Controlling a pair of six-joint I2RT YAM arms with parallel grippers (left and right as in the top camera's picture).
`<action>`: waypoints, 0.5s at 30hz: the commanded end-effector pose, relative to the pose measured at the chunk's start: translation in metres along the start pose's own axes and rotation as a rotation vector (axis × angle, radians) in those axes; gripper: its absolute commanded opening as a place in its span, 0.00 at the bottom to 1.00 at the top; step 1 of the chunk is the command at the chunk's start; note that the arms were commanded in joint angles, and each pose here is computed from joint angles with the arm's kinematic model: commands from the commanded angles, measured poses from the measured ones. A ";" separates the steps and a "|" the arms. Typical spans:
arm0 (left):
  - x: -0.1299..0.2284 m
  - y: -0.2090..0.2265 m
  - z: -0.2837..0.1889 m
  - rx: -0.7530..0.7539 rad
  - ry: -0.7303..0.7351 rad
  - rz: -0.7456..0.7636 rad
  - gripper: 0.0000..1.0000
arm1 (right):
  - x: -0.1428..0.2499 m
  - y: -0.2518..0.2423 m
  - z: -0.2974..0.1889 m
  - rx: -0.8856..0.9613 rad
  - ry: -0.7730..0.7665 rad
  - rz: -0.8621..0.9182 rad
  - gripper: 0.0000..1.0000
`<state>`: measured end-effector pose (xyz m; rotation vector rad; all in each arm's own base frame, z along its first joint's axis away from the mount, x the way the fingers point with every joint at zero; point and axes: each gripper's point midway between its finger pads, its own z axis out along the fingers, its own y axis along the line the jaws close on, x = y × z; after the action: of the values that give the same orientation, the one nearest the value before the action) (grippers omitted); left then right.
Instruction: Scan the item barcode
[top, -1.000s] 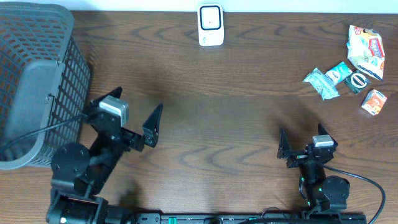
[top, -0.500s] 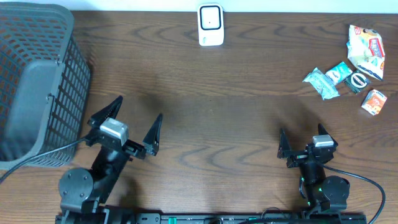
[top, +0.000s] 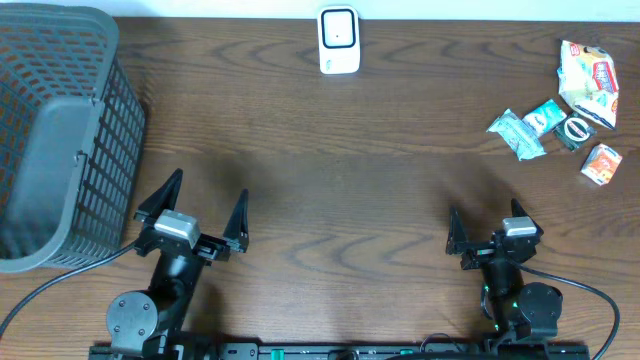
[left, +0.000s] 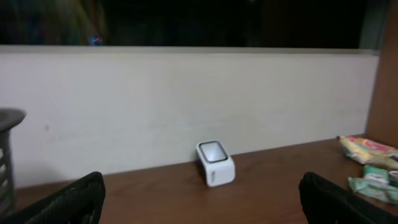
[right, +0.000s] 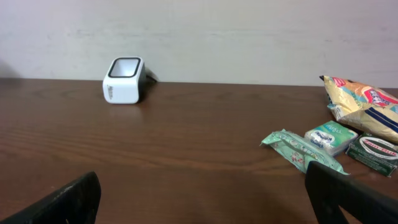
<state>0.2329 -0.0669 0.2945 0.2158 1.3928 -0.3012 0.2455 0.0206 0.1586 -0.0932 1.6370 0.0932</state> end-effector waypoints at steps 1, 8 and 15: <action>0.008 0.013 -0.005 -0.074 -0.023 -0.021 0.98 | 0.000 0.001 0.000 -0.001 0.000 0.017 0.99; 0.009 0.013 -0.009 -0.068 -0.131 -0.005 0.98 | 0.000 0.001 0.000 -0.001 0.000 0.017 0.99; 0.021 0.023 -0.014 -0.123 -0.152 -0.050 0.98 | 0.000 0.001 0.000 -0.001 -0.001 0.017 0.99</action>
<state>0.2302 -0.0549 0.2713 0.1472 1.2771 -0.2667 0.2455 0.0206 0.1586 -0.0932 1.6370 0.0932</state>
